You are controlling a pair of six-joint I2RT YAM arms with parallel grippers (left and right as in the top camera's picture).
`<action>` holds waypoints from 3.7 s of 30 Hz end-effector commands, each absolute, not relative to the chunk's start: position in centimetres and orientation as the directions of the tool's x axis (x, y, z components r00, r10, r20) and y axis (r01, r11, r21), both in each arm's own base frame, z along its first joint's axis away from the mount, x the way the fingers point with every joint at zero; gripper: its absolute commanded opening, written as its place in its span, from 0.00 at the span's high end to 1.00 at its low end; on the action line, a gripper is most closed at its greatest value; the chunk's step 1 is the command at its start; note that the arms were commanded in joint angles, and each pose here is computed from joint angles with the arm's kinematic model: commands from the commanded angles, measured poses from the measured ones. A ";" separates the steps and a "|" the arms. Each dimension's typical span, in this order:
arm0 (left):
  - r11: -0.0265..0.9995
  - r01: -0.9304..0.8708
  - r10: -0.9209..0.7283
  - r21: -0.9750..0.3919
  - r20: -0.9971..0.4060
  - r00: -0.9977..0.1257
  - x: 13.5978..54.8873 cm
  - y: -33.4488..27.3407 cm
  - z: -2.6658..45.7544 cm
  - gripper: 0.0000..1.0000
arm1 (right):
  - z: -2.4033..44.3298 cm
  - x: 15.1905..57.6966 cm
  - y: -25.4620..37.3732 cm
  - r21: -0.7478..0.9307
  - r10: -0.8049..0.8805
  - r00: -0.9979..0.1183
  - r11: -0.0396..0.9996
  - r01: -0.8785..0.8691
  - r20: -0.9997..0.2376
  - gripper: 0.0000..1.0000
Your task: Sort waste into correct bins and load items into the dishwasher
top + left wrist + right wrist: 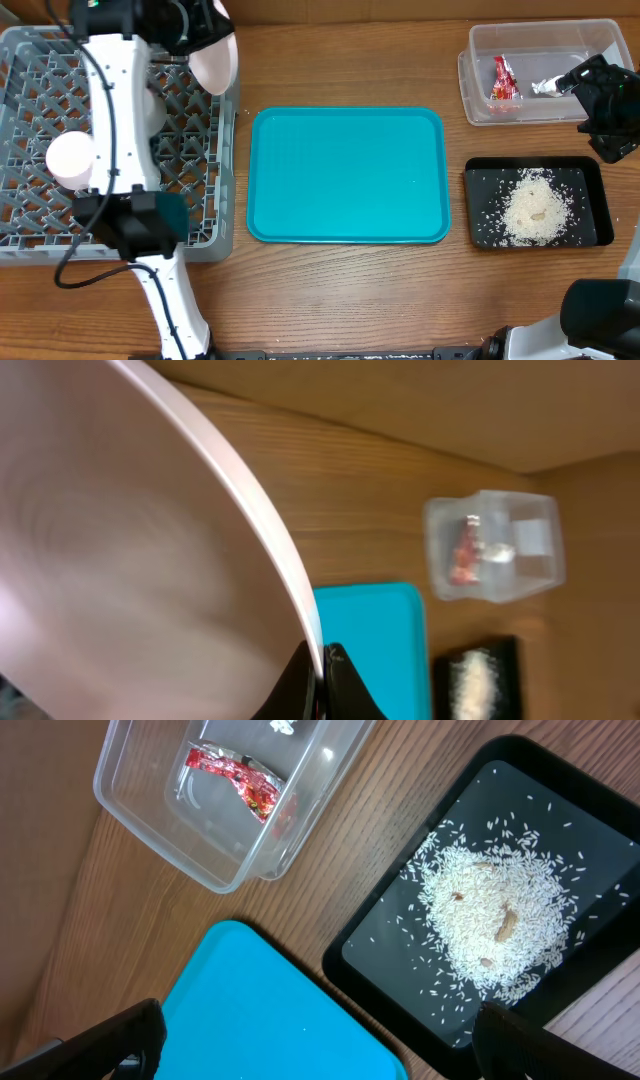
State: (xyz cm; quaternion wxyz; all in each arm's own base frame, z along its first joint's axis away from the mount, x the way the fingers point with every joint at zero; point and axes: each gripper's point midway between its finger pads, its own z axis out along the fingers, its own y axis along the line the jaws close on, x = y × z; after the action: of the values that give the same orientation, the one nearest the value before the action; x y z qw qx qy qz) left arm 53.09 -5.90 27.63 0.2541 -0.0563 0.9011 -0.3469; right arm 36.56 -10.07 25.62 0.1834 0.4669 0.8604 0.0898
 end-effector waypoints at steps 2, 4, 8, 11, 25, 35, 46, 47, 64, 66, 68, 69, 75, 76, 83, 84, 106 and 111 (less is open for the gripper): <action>0.538 0.183 -0.238 -0.823 -0.356 -0.904 51.8 -7.4 28.5 0.96 | 26.1 36.7 -10.2 0.333 0.837 -0.490 0.547 0.768 -0.244 0.00; 0.519 0.147 -0.246 -0.842 -0.311 -0.918 51.5 -7.2 27.5 0.96 | 26.1 36.7 -10.2 0.333 0.837 -0.490 0.547 0.768 -0.244 0.00; 0.528 0.095 -0.252 -0.844 -0.263 -0.931 50.8 -5.9 25.6 0.96 | 26.1 36.7 -10.2 0.333 0.837 -0.490 0.547 0.768 -0.244 0.00; 0.560 0.072 -0.251 -0.826 -0.252 -0.935 50.6 -5.3 24.7 0.96 | 26.1 36.7 -10.2 0.333 0.837 -0.490 0.547 0.768 -0.244 0.00; 0.615 0.062 -0.242 -0.786 -0.263 -0.934 50.5 -4.6 23.8 0.96 | 26.1 36.7 -10.2 0.333 0.837 -0.490 0.547 0.768 -0.244 0.00; 0.614 0.061 -0.247 -0.787 -0.265 -0.932 50.5 -4.1 23.8 0.96 | 26.1 36.7 -10.2 0.333 0.837 -0.490 0.547 0.768 -0.244 0.00; 0.537 -0.002 -0.327 -0.843 -0.206 -0.922 49.6 -1.1 25.1 0.09 | 26.1 36.7 -10.2 0.333 0.837 -0.490 0.547 0.768 -0.244 0.00; 0.536 -0.008 -0.332 -0.844 -0.202 -0.921 49.4 -1.0 25.3 0.07 | 26.1 36.7 -10.2 0.333 0.837 -0.490 0.547 0.768 -0.244 0.00; 0.707 -0.016 -0.281 -0.707 -0.259 -0.924 40.3 -0.7 31.5 0.01 | 26.1 36.7 -10.2 0.333 0.837 -0.490 0.547 0.768 -0.244 0.00; 0.782 -0.087 -0.299 -0.618 -0.247 -0.922 39.0 -0.1 31.0 0.01 | 26.1 36.7 -10.2 0.333 0.837 -0.490 0.547 0.768 -0.244 0.00; 0.828 -0.106 -0.281 -0.551 -0.244 -0.928 37.2 -0.4 30.7 0.00 | 26.1 36.7 -10.2 0.333 0.837 -0.490 0.547 0.768 -0.244 0.00; 0.836 -0.099 -0.265 -0.540 -0.238 -0.934 36.3 -1.1 30.7 0.00 | 26.1 36.7 -10.2 0.333 0.837 -0.490 0.547 0.768 -0.244 0.00; 0.865 -0.029 -0.117 -0.501 -0.145 -0.983 28.8 -6.4 28.5 0.00 | 26.1 36.7 -10.2 0.333 0.837 -0.490 0.547 0.768 -0.244 0.00; 0.865 -0.012 -0.087 -0.501 -0.126 -0.988 27.4 -7.4 28.0 0.00 | 26.1 36.7 -10.2 0.333 0.837 -0.490 0.547 0.768 -0.244 0.00; 0.860 0.020 -0.017 -0.510 -0.068 -0.998 20.7 -11.1 25.4 0.00 | 26.1 36.7 -10.2 0.333 0.837 -0.490 0.547 0.768 -0.244 0.00; 0.863 0.004 -0.024 -0.505 -0.050 -0.998 19.9 -11.3 25.0 0.00 | 26.1 36.7 -10.2 0.333 0.837 -0.490 0.547 0.768 -0.244 0.00; 0.936 0.251 0.183 -0.245 -0.269 -0.946 23.9 -8.6 19.5 0.00 | 26.1 36.7 -10.2 0.333 0.837 -0.490 0.547 0.768 -0.244 0.00; 0.879 0.420 0.290 -0.225 -0.447 -0.846 25.4 -10.0 15.0 0.00 | 26.1 36.7 -10.2 0.333 0.837 -0.490 0.547 0.768 -0.244 0.00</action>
State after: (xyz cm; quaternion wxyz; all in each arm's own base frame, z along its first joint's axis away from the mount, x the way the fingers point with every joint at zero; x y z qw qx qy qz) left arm 26.63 -9.57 16.88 0.1793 0.1159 0.9639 -0.1592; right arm 36.55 -10.10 25.62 0.1834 0.4672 0.8602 0.0898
